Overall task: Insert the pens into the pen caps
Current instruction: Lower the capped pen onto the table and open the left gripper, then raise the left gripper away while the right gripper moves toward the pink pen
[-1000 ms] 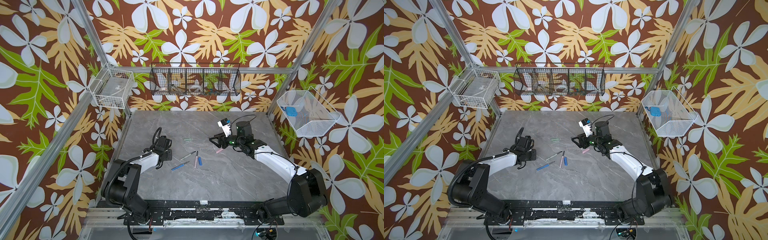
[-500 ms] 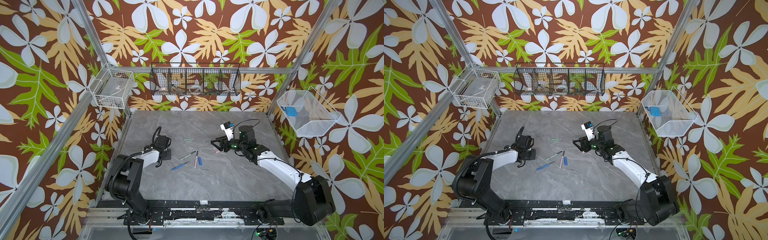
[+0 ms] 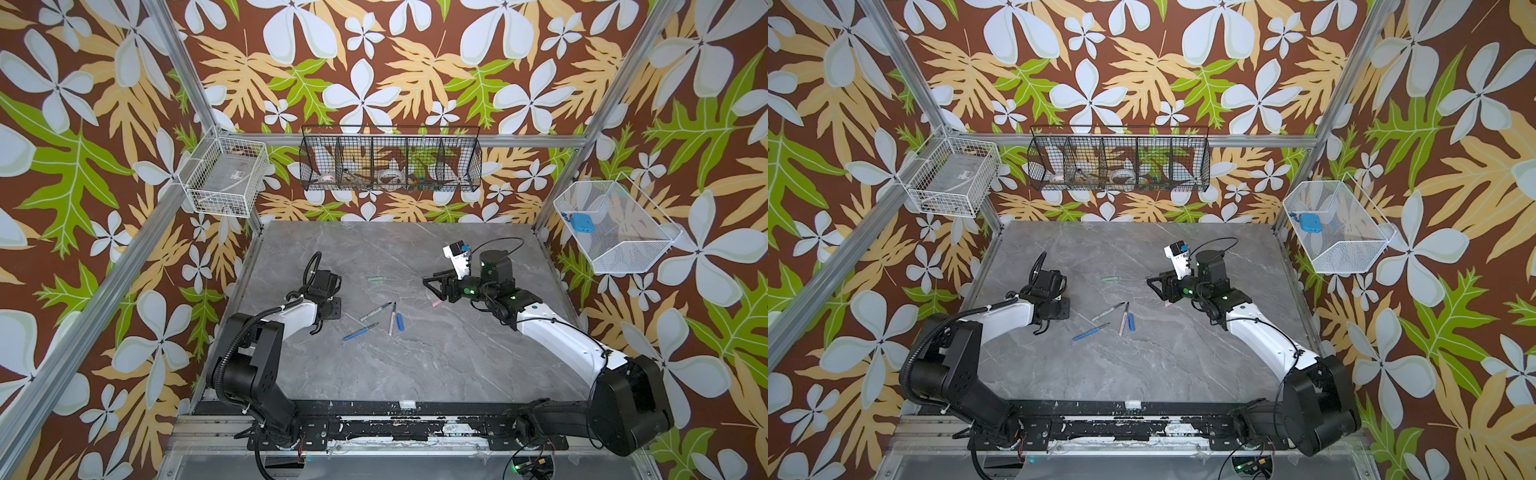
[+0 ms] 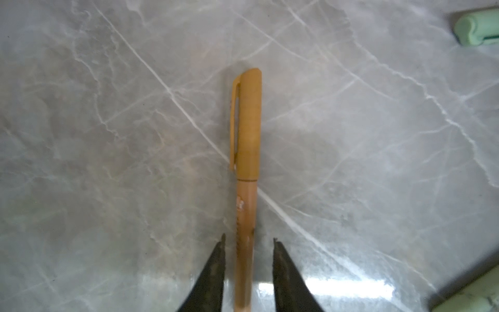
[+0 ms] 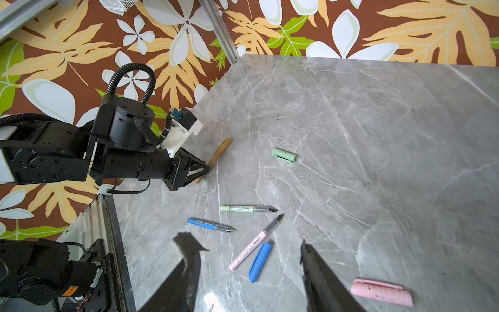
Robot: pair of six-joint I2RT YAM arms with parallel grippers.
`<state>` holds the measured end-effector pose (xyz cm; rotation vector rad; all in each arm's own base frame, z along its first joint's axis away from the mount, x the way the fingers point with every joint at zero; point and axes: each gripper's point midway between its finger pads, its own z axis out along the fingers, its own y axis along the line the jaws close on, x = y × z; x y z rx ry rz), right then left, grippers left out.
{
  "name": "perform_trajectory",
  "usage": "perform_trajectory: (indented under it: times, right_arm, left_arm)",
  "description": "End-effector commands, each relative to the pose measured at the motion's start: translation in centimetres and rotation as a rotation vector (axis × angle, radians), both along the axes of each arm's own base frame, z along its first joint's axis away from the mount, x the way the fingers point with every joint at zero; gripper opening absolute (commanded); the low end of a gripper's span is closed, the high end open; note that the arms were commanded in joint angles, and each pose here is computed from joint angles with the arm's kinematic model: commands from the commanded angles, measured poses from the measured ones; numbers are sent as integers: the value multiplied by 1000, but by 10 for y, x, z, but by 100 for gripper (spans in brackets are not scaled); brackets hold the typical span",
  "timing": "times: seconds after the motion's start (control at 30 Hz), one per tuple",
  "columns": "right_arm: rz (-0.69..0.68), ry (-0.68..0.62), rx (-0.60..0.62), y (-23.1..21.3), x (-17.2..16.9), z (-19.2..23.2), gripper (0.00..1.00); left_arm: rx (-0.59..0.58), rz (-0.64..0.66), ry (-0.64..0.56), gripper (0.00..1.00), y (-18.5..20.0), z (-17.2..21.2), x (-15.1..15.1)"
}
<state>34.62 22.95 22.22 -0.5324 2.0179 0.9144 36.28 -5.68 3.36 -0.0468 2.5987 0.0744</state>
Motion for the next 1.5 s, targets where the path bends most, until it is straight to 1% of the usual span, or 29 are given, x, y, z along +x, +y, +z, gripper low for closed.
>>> perform_trajectory:
  times: [0.0, 0.07, 0.2, 0.23, 0.3, 0.33, 0.43, 0.53, 0.63, 0.67, 0.73, 0.83, 0.87, 0.9, 0.93, 0.97, 1.03, 1.1, 1.17, 1.27, 1.33, 1.37, 1.43, 1.47]
  right_arm:
    - [0, -21, 5, 0, 2, 4, 59]
    - [2, -22, 1, 0, 1, 3, 59]
    - [-4, -18, -14, -2, 1, 0, 59]
    - [-6, -15, -17, -2, 2, -1, 59]
    - [-8, -10, -19, -2, 2, -2, 59]
    - [-12, -8, -19, -3, 2, -2, 59]
    - [-39, 9, -45, -6, 6, -6, 59]
    - [-61, 35, -95, -9, 10, -12, 59]
    - [-88, 49, -132, -12, 13, -16, 60]
    - [-92, 55, -140, -11, 12, -17, 60]
    - [-104, 52, -173, -10, 11, -18, 60]
    - [-113, 36, -250, -3, 5, -21, 60]
    - [-110, 34, -266, 0, 2, -21, 60]
    - [-100, 39, -264, 3, -1, -21, 60]
    - [-97, 46, -256, 5, -4, -21, 60]
    - [-101, 54, -248, 5, -5, -21, 60]
    - [-137, 74, -255, 0, -6, -24, 60]
    - [-198, 93, -306, -11, -4, -31, 60]
    - [-243, 118, -357, -22, -5, -38, 60]
    - [-268, 146, -366, -26, -8, -44, 60]
    - [-285, 146, -392, -23, -11, -46, 59]
    - [-286, 146, -408, -17, -14, -50, 59]
    - [-259, 164, -419, 0, -18, -56, 59]
    - [-246, 190, -428, 8, -19, -63, 59]
  left_arm:
    - [19, 18, 5, 47, 5, 1, -1]
    - [23, 26, -2, 52, 7, 3, 0]
    - [20, 45, -58, 72, 8, 22, 8]
    - [14, 43, -76, 75, 7, 28, 10]
    - [-7, 47, -126, 81, 4, 46, 17]
    - [-22, 43, -142, 83, 2, 52, 19]
    - [-92, 35, -208, 84, -8, 80, 25]
    - [-176, 26, -294, 87, -16, 108, 25]
    - [-289, -22, -387, 89, -34, 131, 20]
    - [-328, -53, -422, 91, -44, 138, 17]
    - [-371, -125, -476, 93, -64, 148, 7]
    - [-355, -233, -507, 94, -95, 151, -12]
    - [-388, -261, -496, 94, -103, 148, -18]
    - [-438, -280, -488, 94, -110, 146, -24]
    - [-462, -286, -475, 94, -112, 142, -28]
    - [-476, -285, -464, 94, -112, 138, -33]
    - [-464, -276, -454, 94, -108, 129, -39]
    - [-450, -243, -466, 94, -101, 126, -41]
    - [-482, -255, -505, 95, -102, 133, -45]
    - [-517, -302, -570, 95, -109, 146, -51]
    - [-507, -314, -606, 95, -106, 148, -54]
    - [-502, -299, -626, 95, -102, 148, -55]
    - [-519, -276, -660, 96, -98, 149, -57]
    - [-536, -293, -670, 96, -101, 150, -59]
